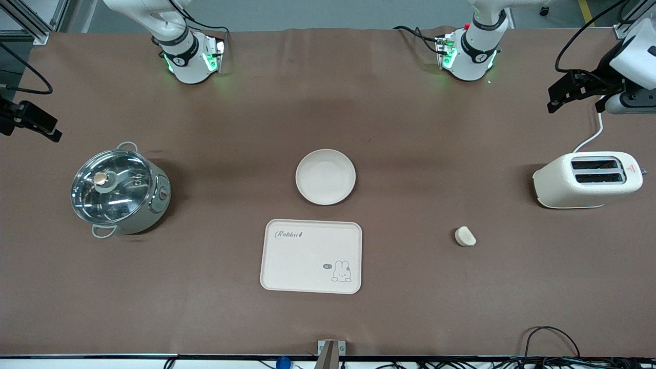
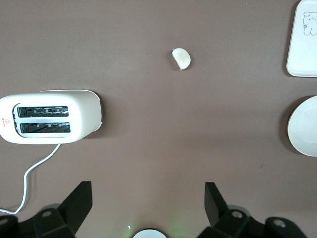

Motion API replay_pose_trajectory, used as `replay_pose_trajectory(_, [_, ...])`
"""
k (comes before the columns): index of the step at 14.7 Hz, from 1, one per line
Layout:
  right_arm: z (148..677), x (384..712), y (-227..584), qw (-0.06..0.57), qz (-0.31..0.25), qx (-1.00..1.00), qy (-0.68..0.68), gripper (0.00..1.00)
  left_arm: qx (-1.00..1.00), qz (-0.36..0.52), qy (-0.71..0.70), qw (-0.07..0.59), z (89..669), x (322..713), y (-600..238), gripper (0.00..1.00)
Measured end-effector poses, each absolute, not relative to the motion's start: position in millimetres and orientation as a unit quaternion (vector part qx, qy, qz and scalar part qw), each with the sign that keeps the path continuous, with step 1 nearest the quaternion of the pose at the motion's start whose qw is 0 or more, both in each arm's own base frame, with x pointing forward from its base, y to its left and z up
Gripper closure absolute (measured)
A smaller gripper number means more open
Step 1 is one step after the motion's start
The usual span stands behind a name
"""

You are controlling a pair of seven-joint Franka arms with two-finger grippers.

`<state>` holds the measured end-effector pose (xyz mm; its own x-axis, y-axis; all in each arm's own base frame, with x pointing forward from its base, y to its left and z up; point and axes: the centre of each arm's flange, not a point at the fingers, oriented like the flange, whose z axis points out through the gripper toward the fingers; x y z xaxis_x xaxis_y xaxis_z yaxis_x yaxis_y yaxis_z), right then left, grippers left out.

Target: Place bun in plate and plate on tray

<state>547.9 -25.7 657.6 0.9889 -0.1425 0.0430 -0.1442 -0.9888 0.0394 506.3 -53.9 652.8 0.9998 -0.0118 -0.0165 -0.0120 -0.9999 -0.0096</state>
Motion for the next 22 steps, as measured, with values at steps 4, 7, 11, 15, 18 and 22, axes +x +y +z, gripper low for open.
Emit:
replay_pose_trajectory(4, [656.0, 549.9, -27.6, 0.021, 0.022, 0.997, -0.074, 0.0, -1.0, 0.008, 0.005, 0.005, 653.2, 507.9, -52.4, 0.0])
replay_pose_trajectory(7, [655.8, 553.5, -27.9, 0.02, 0.031, 0.997, -0.074, 0.0, -1.0, 0.025, 0.002, 0.004, 634.5, 524.4, -48.6, 0.0])
replay_pose_trajectory(11, [655.9, 554.4, -24.7, 0.015, 0.032, 0.997, -0.072, 0.0, -0.999, 0.048, 0.003, -0.004, 553.1, 583.0, -51.9, 0.0])
replay_pose_trajectory(15, [638.2, 555.5, 2.6, -0.071, 0.001, 0.996, -0.062, 0.0, -0.997, 0.058, -0.049, -0.011, 439.0, 635.9, -70.1, 0.0])
replay_pose_trajectory(18, [584.5, 560.2, 43.9, -0.112, -0.046, 0.991, -0.052, 0.0, -0.993, 0.055, -0.101, -0.011, 371.6, 654.9, -97.8, 0.0])
replay_pose_trajectory(22, [479.8, 555.9, 125.2, -0.109, -0.063, 0.991, -0.048, 0.0, -0.989, 0.055, -0.136, -0.007, 287.4, 669.0, -104.2, 0.0])
